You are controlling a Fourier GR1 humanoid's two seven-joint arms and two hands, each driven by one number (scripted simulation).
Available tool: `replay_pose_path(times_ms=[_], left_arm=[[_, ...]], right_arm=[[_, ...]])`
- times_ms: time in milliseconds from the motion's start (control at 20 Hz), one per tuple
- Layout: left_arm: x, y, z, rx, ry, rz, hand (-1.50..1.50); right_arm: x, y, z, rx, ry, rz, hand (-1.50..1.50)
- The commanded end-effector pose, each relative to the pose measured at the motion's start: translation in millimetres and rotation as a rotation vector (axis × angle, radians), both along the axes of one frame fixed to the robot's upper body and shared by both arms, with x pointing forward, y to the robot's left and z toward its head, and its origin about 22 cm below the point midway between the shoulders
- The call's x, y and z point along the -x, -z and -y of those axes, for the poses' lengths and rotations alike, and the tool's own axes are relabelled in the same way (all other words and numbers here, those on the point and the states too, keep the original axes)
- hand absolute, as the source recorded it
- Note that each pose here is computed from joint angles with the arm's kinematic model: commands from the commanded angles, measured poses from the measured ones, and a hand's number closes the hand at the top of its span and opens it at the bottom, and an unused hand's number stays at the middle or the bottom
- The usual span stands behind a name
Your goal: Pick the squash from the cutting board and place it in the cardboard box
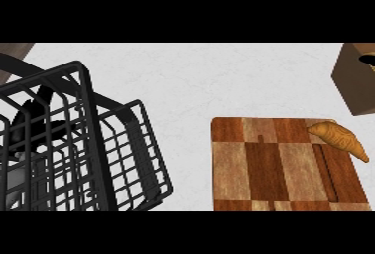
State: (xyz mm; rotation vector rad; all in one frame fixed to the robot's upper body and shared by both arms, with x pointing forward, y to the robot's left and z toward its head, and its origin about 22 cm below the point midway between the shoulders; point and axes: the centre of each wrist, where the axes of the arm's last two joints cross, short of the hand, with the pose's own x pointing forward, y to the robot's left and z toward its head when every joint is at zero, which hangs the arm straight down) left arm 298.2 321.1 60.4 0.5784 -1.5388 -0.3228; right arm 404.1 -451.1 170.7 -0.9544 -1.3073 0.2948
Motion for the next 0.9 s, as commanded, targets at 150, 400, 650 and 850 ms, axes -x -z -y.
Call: replay_pose_path(times_ms=[150,400,650,850], left_arm=[[15.3,28.2,-5.1,0.036,-0.052,-0.081,0.00],[17.3,30.2,-10.1,0.028,-0.073,-0.090,0.00],[15.4,32.4,-18.5,0.035,-0.095,-0.093,0.00],[8.5,20.4,-18.8,0.020,-0.097,-0.086,0.00]], right_arm=[[-1.2,7.0,-3.0,-0.046,-0.023,0.100,-1.50],[7.5,0.2,12.0,-0.096,0.012,0.306,-1.50],[12.5,-7.4,21.8,-0.218,0.057,0.432,-1.50],[32.2,-28.8,51.4,-0.263,0.063,0.485,-1.50]])
